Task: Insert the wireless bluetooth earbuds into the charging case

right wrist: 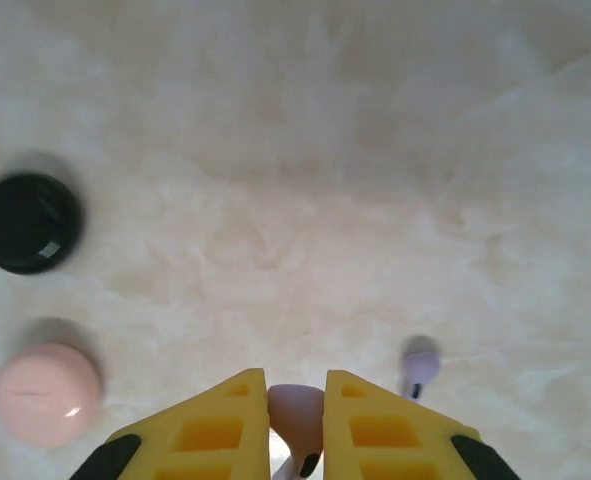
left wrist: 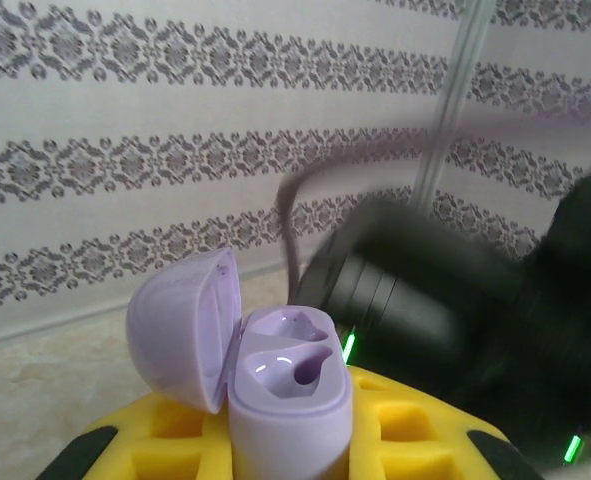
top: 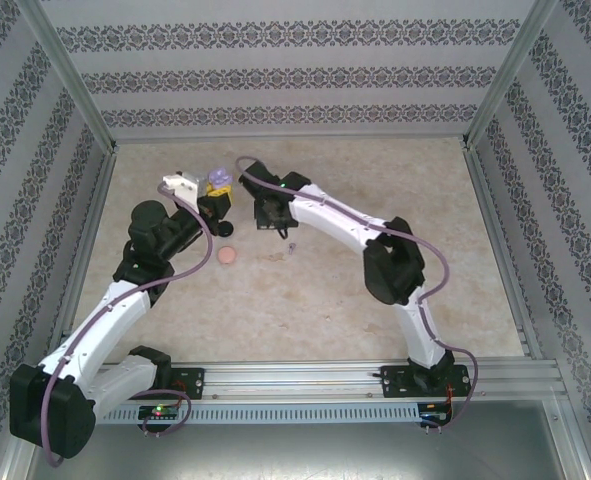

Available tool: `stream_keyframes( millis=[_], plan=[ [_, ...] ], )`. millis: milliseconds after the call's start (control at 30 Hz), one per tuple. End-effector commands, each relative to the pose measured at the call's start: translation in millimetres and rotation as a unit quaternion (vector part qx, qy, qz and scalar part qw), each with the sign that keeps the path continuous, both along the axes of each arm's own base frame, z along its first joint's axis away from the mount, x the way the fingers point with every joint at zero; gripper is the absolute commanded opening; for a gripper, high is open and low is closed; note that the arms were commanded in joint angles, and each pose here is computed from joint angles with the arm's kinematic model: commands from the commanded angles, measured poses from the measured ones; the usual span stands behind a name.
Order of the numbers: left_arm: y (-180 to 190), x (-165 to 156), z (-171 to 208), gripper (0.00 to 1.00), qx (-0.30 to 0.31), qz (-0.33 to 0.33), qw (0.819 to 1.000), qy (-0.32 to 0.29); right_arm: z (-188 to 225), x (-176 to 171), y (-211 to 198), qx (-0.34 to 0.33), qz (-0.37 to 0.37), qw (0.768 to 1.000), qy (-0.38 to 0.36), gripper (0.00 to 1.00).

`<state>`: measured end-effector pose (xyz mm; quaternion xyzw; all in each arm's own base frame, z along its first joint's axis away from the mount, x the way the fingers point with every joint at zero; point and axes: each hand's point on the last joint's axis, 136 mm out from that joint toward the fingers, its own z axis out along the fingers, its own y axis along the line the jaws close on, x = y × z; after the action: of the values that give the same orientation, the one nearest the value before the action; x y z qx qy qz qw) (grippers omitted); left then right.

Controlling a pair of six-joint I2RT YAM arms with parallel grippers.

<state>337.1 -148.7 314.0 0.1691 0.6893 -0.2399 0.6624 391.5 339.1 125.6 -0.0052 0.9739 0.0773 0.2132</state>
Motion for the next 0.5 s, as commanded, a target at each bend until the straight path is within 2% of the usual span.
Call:
stream_keyframes(
  millis=[0,267,467],
  plan=[
    [-13,-16,31,0.00,0.002,-0.050,0.994,-0.098,47,13,-21,0.000,0.010,0.998,-0.062,0.16],
    [-38,-30,21,0.00,0.022,-0.135,0.983,-0.119,132,14,-56,0.030,0.042,0.986,-0.159,0.16],
    [-63,-32,8,0.00,0.053,-0.185,0.975,-0.114,200,-3,-57,0.078,0.107,0.960,-0.247,0.17]
  ],
)
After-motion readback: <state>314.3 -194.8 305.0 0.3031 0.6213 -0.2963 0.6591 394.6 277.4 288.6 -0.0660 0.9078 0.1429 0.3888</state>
